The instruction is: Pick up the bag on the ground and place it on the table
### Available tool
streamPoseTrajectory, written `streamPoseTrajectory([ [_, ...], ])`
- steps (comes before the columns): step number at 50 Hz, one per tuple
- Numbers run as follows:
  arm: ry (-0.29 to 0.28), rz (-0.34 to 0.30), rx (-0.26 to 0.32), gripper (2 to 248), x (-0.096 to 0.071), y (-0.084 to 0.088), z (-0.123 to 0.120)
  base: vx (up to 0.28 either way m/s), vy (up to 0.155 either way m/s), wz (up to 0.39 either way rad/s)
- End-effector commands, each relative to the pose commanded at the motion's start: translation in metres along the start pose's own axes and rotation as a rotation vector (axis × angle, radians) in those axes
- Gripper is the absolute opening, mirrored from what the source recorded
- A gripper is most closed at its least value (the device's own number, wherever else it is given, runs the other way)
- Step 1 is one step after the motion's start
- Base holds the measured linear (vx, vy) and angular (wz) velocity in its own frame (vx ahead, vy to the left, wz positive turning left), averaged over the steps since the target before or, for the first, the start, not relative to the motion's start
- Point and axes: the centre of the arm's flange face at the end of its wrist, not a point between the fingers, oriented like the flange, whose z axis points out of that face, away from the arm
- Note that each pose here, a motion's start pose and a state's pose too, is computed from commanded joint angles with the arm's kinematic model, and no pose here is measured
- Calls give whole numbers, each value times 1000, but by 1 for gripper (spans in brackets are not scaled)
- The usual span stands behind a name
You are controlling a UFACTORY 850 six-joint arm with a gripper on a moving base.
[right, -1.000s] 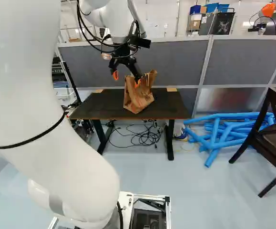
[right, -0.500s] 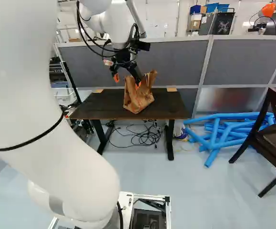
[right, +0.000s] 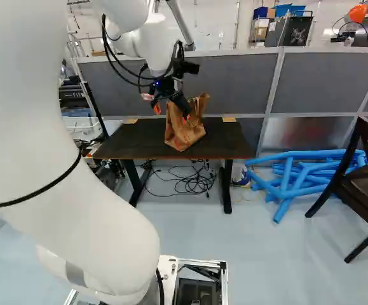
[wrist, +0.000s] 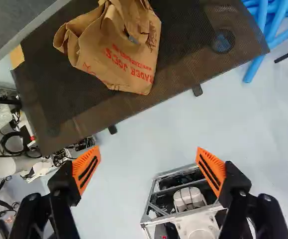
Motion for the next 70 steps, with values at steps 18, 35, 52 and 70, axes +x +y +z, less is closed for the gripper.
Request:
streamPoseTrajectory([
  [18,95,-44,17,247,-21,7,26,0,0,0],
  [35,203,-95,35,247,-48,16,53,0,0,0],
  [52,328,-157,55,247,-82,27,80,0,0,0],
  [70,458,-222,77,247,-122,41,103,0,0,0],
])
